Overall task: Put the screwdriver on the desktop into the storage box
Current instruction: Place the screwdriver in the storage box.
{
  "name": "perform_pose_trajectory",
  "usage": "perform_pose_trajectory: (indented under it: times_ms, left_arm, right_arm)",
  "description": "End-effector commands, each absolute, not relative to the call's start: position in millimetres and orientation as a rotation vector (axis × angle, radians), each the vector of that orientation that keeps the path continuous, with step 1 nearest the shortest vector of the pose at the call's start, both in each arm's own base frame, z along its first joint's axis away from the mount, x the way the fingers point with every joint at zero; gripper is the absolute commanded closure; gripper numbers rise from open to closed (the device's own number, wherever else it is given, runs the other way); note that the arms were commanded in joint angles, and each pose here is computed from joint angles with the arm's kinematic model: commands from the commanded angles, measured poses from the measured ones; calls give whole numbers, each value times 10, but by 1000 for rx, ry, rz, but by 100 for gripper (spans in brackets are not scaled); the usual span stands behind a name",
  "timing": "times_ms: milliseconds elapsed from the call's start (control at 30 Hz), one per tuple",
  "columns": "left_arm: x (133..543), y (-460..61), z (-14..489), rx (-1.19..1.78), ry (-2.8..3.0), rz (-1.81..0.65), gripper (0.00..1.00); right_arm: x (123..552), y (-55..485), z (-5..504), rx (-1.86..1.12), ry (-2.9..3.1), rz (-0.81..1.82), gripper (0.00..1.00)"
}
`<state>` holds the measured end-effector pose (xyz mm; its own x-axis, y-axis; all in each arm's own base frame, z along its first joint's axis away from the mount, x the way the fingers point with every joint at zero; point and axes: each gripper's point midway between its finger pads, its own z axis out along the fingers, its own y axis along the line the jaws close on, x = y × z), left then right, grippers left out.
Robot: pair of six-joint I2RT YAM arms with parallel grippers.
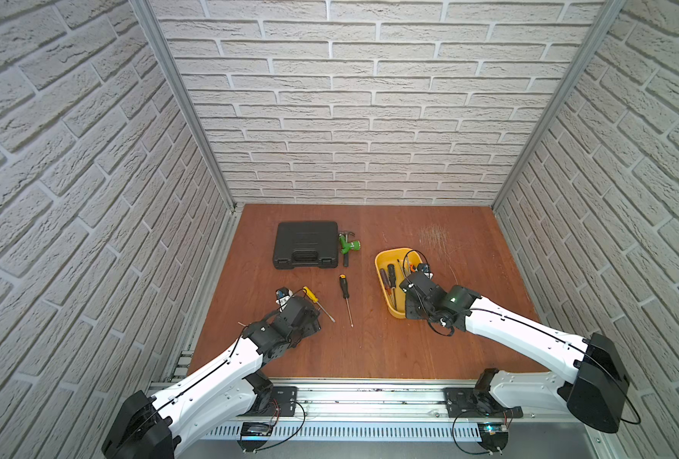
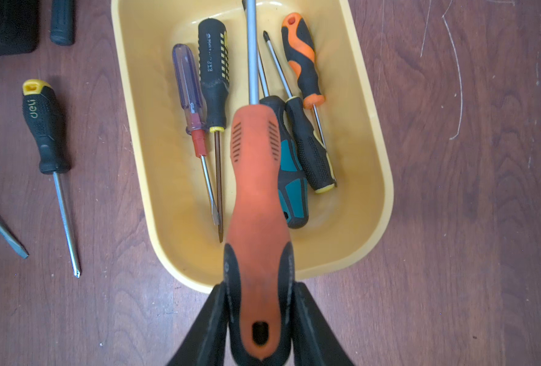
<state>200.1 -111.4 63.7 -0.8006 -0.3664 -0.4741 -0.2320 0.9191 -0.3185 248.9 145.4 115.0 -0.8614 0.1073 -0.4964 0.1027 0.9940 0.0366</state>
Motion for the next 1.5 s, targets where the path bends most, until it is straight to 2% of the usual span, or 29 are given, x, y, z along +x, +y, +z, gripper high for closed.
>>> perform_pose_trajectory:
  times_ms: [0, 1267, 1467]
  left_arm:
    - [1970, -1073, 538, -429, 2553, -299, 18]
    - [1886, -965, 524, -458, 2543, -307, 17]
    - [1878, -943, 516, -467, 2542, -307, 17]
  right_arm:
    - [2587, 1542, 1251, 154, 2602, 63, 98]
    - [2796, 1660, 946, 143, 2719, 68, 98]
    - [2796, 1654, 942, 142, 2717, 74, 91]
